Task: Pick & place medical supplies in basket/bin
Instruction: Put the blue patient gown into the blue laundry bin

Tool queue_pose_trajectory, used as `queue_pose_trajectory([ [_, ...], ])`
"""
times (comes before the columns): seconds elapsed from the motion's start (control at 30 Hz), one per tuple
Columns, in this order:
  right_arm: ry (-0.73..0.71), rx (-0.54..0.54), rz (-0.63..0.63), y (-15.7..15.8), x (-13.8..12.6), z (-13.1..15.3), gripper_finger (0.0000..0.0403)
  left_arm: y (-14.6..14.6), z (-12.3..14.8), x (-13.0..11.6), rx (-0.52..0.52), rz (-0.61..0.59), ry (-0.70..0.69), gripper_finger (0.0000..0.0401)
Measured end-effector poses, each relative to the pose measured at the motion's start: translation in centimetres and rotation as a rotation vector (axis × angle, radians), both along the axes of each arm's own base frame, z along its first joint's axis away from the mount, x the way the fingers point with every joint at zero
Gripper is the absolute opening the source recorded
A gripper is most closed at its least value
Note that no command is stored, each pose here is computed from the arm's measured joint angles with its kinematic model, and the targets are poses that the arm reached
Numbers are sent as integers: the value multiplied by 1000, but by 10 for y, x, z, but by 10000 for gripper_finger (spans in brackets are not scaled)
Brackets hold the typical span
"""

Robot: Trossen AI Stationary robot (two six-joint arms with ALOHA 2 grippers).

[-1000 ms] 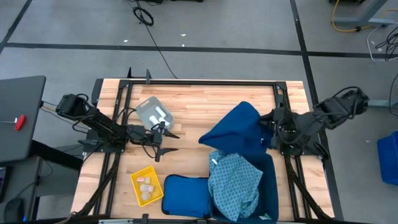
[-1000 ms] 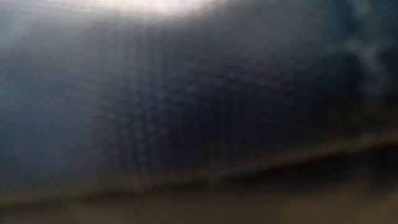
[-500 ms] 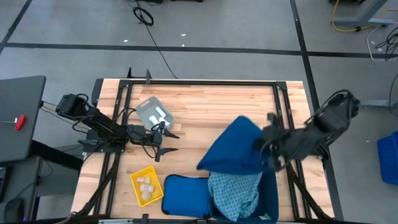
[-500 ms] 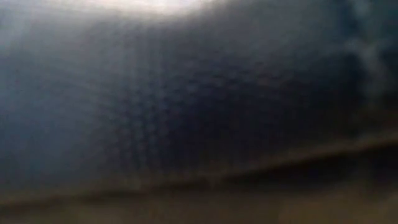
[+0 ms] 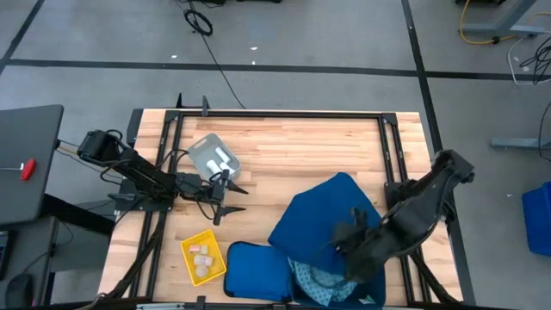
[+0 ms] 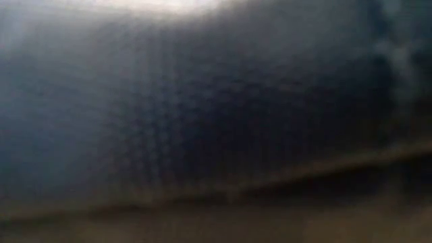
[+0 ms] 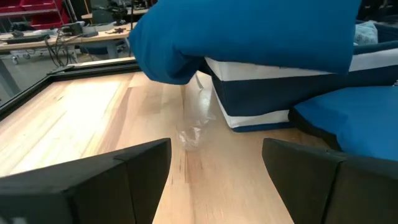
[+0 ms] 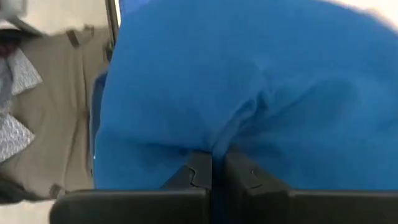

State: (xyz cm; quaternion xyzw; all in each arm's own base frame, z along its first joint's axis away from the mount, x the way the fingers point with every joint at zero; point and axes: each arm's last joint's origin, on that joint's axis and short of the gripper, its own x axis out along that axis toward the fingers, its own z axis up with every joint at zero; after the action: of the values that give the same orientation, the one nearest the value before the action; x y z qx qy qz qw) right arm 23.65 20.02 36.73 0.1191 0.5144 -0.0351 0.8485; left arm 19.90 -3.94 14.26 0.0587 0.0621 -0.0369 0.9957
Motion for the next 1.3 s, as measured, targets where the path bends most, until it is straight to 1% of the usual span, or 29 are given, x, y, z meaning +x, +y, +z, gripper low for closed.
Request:
queue_pose_trajectory([
  [0.07,50,8,-3,8,8,-13,10,0,0,0,0,-4,1,256],
  [0.2,100,24,-3,17,23,-47,10,0,0,0,11,-5,-1,256],
  [0.3,124,49,-11,16,31,-79,10,0,0,0,16,-7,-2,256],
  [0.4,129,86,-17,13,35,-117,10,-1,0,0,14,-27,-3,256],
  [0.5,132,154,-29,7,34,-156,10,-1,0,0,11,-45,-4,256],
  [0.6,126,230,-52,-1,27,-195,10,-1,0,0,11,-51,-4,256],
  [0.73,121,323,-97,-12,11,-232,10,-1,0,0,13,-51,-4,256],
  [0.87,106,393,-112,-19,0,-249,10,-1,0,0,14,-51,-1,256],
  [1.03,113,417,-95,-22,0,-252,10,-1,0,0,13,-51,0,256],
  [1.23,86,374,-51,-18,7,-245,12,-1,-1,0,12,-51,11,256],
  [1.3,70,368,-38,-15,11,-241,29,-1,-1,0,12,-50,14,256],
])
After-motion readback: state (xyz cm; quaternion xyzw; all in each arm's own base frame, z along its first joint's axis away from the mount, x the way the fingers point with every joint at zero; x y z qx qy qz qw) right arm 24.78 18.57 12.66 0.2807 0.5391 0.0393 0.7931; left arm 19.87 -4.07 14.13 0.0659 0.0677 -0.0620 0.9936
